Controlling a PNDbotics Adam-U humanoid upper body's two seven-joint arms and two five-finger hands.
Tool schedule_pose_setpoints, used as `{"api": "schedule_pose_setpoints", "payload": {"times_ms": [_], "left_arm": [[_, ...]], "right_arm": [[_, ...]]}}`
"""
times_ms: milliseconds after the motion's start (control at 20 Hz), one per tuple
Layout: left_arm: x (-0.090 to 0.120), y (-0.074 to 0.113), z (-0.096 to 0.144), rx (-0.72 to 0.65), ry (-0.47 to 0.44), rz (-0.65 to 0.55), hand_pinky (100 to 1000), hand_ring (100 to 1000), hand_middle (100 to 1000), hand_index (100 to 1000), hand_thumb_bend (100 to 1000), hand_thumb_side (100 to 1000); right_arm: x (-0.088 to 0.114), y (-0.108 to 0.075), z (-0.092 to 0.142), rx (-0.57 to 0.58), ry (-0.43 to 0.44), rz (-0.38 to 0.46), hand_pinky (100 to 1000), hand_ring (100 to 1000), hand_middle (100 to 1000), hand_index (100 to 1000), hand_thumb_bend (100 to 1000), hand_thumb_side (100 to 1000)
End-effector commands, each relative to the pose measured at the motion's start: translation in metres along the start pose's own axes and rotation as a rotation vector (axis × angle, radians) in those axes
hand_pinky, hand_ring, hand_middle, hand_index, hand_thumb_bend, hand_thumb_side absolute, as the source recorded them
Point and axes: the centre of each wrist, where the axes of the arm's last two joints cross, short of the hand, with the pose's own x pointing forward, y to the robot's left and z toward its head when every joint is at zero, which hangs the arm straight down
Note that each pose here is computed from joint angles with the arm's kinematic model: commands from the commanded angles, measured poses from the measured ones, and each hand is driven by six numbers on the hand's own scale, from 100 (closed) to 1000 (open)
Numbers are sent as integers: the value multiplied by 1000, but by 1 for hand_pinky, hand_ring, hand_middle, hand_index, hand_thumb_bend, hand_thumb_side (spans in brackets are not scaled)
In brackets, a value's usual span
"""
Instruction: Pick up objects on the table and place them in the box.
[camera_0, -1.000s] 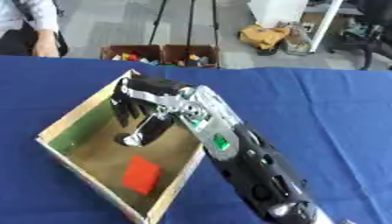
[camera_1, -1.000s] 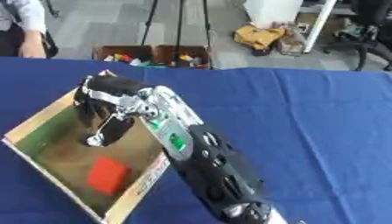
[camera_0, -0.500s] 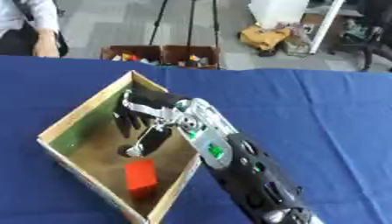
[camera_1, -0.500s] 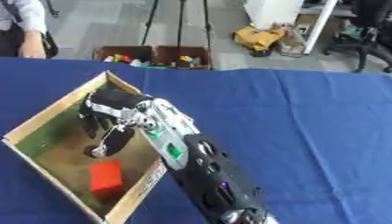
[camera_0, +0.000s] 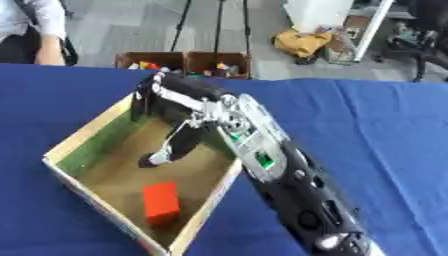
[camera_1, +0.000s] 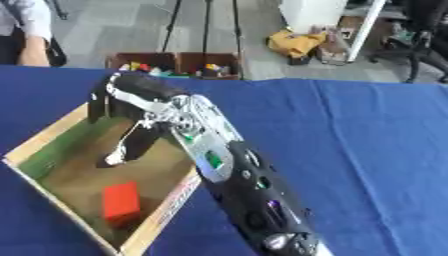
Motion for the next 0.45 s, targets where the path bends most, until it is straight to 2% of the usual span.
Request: {"api": "schedule_pose_setpoints", "payload": {"times_ms": [50,100,250,450], "left_arm": [[6,4,-4,-15,-16,-19,564,665,746,882,100,754],[6,5,-4,-14,-14,-21,564,665,746,882,100,753],[6,6,-2,-13,-6,-29,564,665,746,882,100,753],[7,7,0,-12,0,-38,564,666,747,882,100,752]], "right_arm": [[11,-43,19,-178,-57,32,629,751,729,757,634,615],[13,-53,27,-233,-69,36,692,791,766,787,607,741],[18,-77,51,-364,-93,56,743,828,814,813,589,852],[20,-97,80,-466,-100,99,801,866,859,845,561,966]]}}
